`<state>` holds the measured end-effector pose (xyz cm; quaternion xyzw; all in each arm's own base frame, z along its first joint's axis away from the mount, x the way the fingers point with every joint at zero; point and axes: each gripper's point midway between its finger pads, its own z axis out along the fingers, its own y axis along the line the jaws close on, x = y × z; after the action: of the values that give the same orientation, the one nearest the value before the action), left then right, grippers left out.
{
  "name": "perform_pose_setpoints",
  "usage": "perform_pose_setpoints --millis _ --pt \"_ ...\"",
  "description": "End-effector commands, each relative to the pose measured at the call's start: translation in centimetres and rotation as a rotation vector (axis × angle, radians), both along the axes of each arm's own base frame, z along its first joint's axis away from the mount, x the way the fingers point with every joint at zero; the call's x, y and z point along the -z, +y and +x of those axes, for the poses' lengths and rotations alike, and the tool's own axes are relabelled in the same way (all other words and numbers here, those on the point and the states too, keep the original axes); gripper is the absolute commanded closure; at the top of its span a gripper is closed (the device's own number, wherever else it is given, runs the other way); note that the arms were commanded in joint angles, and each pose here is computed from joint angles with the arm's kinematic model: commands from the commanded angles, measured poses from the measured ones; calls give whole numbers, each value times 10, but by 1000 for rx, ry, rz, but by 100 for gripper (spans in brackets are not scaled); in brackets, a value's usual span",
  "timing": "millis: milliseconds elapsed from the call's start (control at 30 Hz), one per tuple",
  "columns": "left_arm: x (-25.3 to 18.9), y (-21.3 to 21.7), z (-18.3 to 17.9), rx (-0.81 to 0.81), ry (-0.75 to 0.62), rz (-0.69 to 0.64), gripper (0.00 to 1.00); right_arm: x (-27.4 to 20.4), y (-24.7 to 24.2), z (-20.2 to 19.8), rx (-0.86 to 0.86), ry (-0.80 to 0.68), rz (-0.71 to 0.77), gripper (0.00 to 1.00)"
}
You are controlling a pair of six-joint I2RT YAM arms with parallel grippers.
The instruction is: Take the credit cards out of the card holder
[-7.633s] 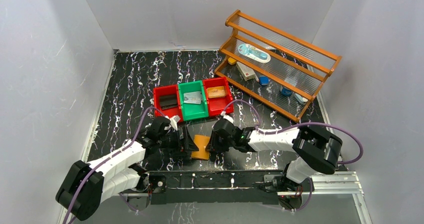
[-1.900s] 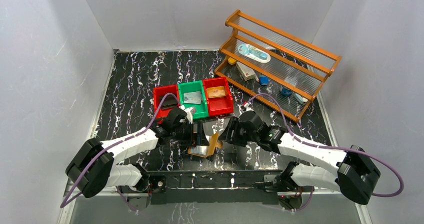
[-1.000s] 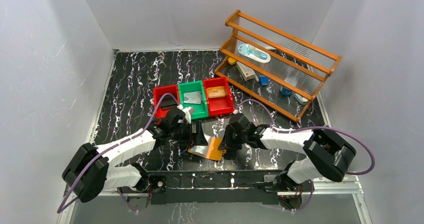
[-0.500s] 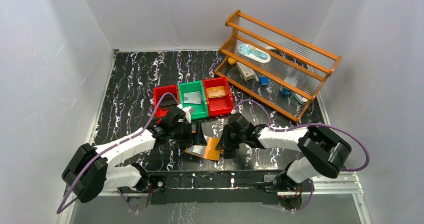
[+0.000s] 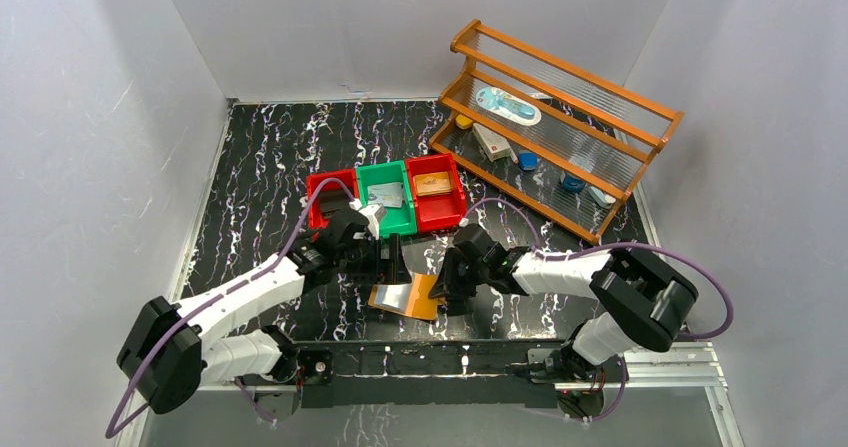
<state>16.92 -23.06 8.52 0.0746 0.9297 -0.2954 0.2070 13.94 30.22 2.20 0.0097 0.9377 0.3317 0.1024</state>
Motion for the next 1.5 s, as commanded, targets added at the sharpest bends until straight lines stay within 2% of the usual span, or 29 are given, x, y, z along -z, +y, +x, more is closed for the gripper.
perform_pose_setpoints --millis 0,667,1100,1467 --pt "0 -11 -10 86 39 -29 18 17 -13 -1 6 8 -94 80" --pt "10 -16 -18 121 106 -24 22 18 -12 -2 1 16 -89 80" --pt "5 -41 -28 209 139 -140 23 19 -10 -2 -2 20 -81 80" --pt "8 -62 -28 174 162 -242 21 22 -8 -3 45 35 -36 79"
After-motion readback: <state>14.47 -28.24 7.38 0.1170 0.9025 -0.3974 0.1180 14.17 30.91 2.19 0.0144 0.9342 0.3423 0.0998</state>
